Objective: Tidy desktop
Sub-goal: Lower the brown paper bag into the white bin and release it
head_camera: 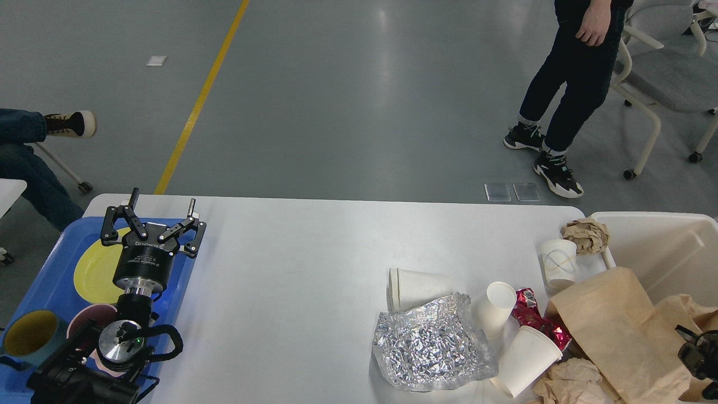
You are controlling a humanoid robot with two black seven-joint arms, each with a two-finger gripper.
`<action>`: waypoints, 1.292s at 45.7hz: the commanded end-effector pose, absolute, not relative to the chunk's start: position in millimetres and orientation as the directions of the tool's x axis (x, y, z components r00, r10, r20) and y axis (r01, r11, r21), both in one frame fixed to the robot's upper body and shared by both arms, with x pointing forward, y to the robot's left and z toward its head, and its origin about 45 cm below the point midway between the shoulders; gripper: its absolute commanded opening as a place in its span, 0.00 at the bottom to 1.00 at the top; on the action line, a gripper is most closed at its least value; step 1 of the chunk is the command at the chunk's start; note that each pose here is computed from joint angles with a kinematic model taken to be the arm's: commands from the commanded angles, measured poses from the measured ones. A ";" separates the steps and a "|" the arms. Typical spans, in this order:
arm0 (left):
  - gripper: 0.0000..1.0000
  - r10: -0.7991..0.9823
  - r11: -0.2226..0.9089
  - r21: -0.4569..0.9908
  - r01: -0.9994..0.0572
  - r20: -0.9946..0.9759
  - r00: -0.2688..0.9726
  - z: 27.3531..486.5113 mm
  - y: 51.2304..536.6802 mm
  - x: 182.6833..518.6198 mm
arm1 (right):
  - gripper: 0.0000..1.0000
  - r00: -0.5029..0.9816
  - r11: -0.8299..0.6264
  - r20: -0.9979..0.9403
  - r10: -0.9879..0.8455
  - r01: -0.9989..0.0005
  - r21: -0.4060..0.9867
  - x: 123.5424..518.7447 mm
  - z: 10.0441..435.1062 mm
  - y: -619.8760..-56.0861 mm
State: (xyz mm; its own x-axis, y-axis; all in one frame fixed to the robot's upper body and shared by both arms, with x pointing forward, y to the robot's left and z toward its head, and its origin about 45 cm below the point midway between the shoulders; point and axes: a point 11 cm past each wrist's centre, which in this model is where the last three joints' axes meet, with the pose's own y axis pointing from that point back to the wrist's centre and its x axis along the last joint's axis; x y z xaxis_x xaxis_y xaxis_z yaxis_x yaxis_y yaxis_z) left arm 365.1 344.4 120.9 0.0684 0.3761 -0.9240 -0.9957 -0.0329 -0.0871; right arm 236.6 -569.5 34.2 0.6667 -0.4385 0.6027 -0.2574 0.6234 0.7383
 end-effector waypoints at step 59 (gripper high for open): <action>0.96 0.376 -0.033 -0.087 -0.996 -0.924 0.068 120.9 344.5 365.1 | 1.00 0.922 0.263 0.207 -0.329 -0.121 0.957 381.7 311.8 -428.7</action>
